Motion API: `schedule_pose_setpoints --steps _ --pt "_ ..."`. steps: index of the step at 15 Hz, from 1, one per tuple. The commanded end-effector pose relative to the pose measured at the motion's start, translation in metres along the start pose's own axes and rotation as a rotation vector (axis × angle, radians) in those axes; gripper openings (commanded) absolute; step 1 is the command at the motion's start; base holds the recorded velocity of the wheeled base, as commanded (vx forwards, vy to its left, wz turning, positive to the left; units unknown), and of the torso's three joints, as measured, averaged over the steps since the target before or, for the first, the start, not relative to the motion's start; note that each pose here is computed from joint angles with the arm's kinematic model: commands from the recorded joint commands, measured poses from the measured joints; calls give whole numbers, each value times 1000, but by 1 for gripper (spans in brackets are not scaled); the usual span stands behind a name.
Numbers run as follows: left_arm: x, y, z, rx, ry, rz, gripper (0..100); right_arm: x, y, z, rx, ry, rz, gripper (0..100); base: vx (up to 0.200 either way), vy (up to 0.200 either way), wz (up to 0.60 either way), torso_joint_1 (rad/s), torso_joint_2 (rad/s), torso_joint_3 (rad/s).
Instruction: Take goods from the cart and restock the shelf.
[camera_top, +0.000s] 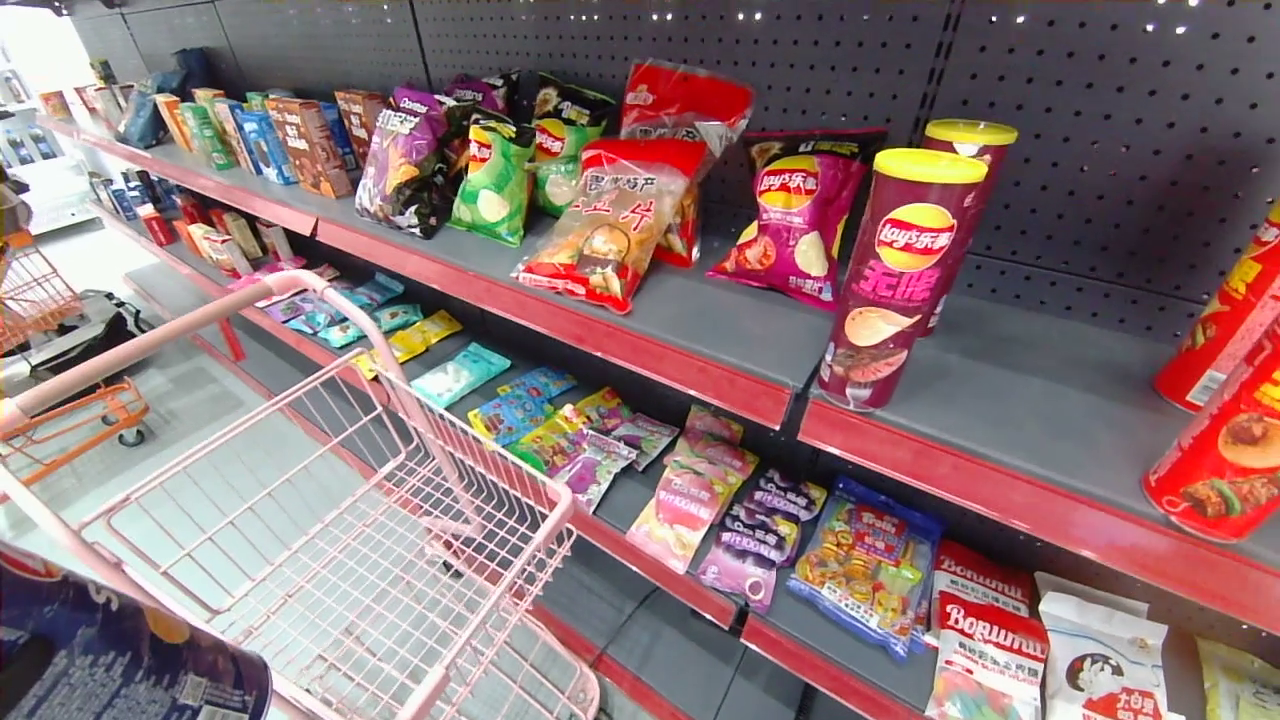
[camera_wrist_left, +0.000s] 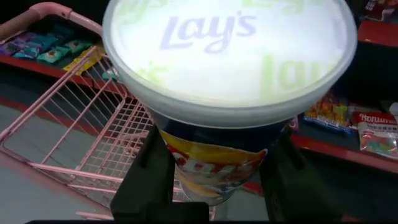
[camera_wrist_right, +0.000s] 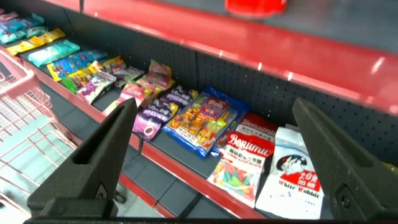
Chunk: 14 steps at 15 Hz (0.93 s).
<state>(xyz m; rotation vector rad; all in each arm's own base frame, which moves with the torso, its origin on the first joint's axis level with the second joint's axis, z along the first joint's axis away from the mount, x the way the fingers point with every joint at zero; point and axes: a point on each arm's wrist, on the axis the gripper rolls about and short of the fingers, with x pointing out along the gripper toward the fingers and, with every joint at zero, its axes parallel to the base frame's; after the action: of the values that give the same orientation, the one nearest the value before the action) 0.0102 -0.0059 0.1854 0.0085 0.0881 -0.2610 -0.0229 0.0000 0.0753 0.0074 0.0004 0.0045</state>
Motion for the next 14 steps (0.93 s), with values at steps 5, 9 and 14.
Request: schedule_pose_setpoints --steps 5,9,14 --pt "-2 -1 -9 -1 5 -4 0 0 0 0 0 1 0 100 0 0 0 215 -554 -334" --pt "-5 -2 -11 1 -7 -7 0 0 0 0 3 0 0 100 0 0 0 165 -399 -233" --pt "-6 -2 -9 8 -17 0 0 0 0 0 2 0 0 100 0 0 -240 60 -142 -81"
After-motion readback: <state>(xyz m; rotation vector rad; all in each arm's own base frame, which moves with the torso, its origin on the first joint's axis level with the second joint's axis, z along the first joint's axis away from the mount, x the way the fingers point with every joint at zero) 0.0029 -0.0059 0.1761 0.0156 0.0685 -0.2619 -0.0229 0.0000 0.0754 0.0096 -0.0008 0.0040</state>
